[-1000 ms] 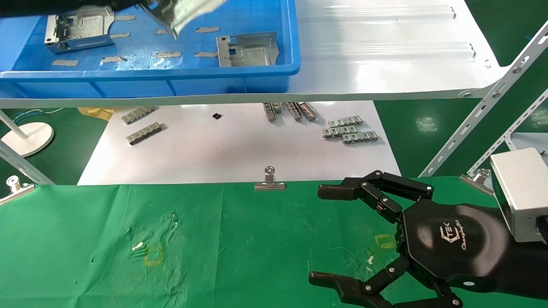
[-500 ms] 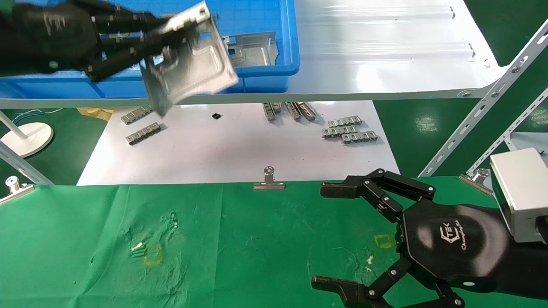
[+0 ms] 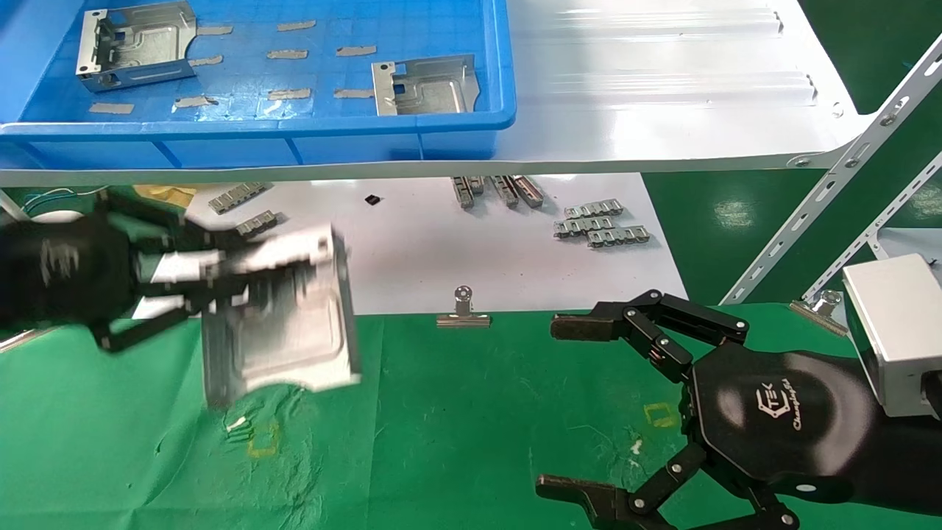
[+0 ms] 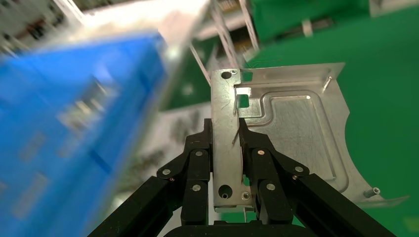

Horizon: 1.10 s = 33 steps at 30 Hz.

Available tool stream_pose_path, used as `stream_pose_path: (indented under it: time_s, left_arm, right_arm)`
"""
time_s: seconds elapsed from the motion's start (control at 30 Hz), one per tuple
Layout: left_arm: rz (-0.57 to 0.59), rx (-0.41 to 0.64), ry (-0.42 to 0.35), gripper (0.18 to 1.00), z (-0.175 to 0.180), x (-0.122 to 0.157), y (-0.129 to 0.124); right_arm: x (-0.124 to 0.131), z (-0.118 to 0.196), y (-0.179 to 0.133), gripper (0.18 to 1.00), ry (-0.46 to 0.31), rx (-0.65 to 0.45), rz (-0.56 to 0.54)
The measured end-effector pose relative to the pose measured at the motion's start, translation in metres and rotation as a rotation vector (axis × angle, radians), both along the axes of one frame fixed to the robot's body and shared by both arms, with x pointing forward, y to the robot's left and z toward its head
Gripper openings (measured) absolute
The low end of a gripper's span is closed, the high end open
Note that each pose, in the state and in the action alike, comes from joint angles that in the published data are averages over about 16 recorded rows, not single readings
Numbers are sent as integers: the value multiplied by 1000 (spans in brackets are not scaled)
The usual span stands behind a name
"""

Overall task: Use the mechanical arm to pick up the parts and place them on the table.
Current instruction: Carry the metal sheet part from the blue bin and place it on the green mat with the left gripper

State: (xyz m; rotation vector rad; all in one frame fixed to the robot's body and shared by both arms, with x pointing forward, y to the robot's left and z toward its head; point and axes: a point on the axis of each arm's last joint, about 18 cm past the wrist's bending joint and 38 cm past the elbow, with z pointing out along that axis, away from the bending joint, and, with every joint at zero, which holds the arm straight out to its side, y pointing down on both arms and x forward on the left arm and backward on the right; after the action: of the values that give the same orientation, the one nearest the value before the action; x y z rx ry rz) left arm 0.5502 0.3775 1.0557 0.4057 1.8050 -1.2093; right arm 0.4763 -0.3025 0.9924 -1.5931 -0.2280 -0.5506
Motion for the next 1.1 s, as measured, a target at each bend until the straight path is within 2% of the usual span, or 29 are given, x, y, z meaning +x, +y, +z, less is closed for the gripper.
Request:
stream_pose_path:
  time_s: [0.23, 0.47, 0.73, 1.1]
  left_arm:
    - [71, 180, 46, 273, -52, 17, 18]
    - [124, 305, 82, 273, -82, 34, 32]
    - [153, 347, 104, 273, -99, 49, 37]
    - [154, 368, 76, 291, -110, 62, 35]
  right_arm:
    - [0, 0, 0, 1000, 0, 0, 0]
    - [0, 0, 0, 1000, 0, 0, 0]
    - [0, 0, 0, 1000, 0, 0, 0]
    - [0, 0, 0, 1000, 0, 0, 0]
